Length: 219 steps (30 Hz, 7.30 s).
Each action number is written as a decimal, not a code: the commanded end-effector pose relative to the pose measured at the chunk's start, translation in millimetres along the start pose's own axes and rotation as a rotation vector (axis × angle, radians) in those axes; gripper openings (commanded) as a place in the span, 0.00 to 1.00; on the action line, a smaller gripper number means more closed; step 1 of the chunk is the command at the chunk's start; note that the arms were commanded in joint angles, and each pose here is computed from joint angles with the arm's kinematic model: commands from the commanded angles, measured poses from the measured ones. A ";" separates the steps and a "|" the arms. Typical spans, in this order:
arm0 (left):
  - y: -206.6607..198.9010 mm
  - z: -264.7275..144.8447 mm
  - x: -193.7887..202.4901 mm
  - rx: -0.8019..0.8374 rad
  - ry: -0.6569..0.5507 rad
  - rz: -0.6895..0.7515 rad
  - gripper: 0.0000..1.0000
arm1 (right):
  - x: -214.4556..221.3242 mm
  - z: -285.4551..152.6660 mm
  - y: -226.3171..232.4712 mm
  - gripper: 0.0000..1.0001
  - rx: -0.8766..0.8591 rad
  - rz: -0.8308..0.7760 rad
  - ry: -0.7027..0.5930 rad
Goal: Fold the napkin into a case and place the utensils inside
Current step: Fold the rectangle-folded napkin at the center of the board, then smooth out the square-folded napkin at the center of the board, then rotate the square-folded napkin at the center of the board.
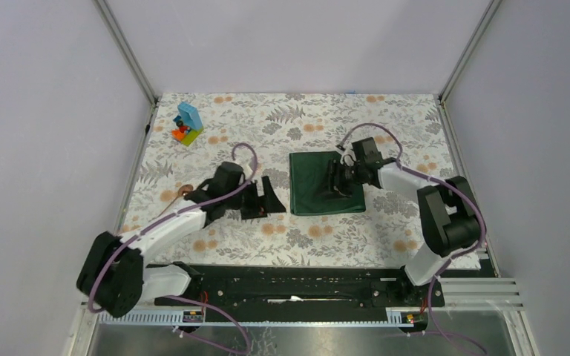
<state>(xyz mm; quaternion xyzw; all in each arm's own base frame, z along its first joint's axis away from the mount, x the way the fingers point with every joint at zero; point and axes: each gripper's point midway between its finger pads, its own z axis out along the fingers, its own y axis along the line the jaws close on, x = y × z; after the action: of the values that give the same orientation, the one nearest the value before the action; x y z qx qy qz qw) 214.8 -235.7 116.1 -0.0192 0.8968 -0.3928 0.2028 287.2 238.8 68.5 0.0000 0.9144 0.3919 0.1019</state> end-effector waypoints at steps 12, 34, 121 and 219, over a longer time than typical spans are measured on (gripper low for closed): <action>-78.9 100.1 -17.9 0.260 0.112 0.025 0.64 | -23.0 -79.4 -32.0 0.74 -0.193 0.025 -0.209; 26.0 134.0 -6.1 -0.027 0.140 -0.020 0.48 | -4.3 -57.7 -97.6 1.00 -0.129 0.229 -0.244; -56.9 135.6 -273.0 0.193 -0.140 0.083 0.90 | -3.8 -125.9 -65.3 1.00 0.606 -0.135 -0.240; -48.3 55.8 -34.5 0.043 0.036 0.182 0.83 | -14.7 -102.9 -100.1 0.58 0.568 -0.020 -0.262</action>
<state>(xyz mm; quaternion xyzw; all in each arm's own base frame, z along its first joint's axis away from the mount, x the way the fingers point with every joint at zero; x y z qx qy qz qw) 221.3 -260.3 126.4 0.0318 0.8960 -0.4051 0.1794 284.6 109.3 61.1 0.0265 0.9761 0.0995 0.1914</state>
